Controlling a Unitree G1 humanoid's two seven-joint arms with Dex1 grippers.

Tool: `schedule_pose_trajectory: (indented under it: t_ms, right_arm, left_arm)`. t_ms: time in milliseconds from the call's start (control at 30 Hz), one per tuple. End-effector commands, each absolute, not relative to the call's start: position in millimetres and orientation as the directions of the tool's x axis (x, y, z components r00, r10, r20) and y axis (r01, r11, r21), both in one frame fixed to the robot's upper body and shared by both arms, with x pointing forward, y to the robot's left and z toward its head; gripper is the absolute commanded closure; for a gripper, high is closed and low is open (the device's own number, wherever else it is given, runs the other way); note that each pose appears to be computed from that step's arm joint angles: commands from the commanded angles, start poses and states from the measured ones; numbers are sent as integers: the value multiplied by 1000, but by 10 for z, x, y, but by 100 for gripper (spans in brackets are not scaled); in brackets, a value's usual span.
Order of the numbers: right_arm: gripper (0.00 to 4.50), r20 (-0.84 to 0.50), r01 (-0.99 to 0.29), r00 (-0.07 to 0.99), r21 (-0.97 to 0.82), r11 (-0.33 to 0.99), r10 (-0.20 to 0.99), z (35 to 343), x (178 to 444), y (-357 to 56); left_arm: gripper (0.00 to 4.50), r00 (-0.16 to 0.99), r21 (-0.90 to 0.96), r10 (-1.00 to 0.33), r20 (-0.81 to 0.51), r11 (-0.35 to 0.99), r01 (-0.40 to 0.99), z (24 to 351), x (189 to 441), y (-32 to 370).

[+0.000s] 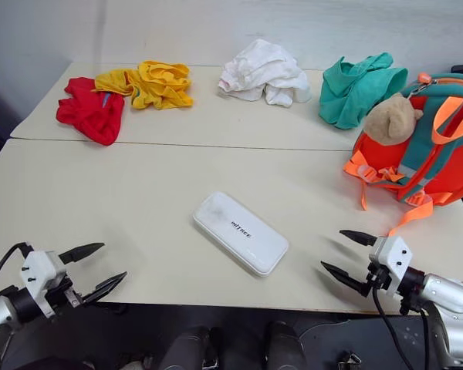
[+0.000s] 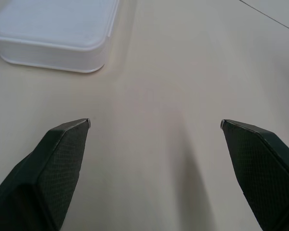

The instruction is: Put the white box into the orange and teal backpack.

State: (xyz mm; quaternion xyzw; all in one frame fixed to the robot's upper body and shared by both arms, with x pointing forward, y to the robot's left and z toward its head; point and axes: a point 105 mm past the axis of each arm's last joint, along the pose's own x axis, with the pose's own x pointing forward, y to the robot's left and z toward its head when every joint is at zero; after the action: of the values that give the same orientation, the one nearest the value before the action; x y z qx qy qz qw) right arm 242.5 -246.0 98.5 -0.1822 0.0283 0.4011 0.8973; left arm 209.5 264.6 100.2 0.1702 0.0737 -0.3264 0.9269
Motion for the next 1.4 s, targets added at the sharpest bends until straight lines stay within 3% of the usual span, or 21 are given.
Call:
schedule_pose_trajectory:
  t_ms: [33,333,433,533,667,867,933,1133,1400]
  right_arm:
    - [3,-172,-707,693,-348,615,700,1120,2426,-2506]
    - [3,-172,-702,697,-361,614,696,1114,2413,-2511]
    - [20,-171,-741,655,-334,582,736,1135,2356,-2406]
    - [94,-222,-830,544,-287,479,809,1108,2193,-2202]
    - [241,-259,-863,497,-247,441,828,1039,2097,-2079]
    - [448,-333,-900,430,-233,369,839,795,2079,-1860]
    - [450,-331,-908,413,-217,358,848,745,2095,-1761]
    - [450,-303,-891,448,-233,390,841,711,2213,-1627]
    - [450,-266,-865,487,-277,418,832,806,2375,-1592]
  left_arm:
    - [0,776,267,-584,-240,728,631,1046,2095,2681]
    - [0,721,131,-645,-255,715,686,1060,2098,2680]
    - [0,741,97,-642,-196,739,667,1201,2289,2653]
    - [61,729,156,-667,-154,712,684,1351,2564,2544]
    - [192,680,192,-717,-150,654,732,1436,2816,2338]
    - [392,673,282,-717,-181,618,734,1423,3522,1850]
    - [445,675,296,-712,-194,613,732,1377,3672,1718]
    - [445,575,268,-798,-180,523,809,1314,3766,1254]
    - [445,484,220,-851,-203,442,870,1249,3625,1139]
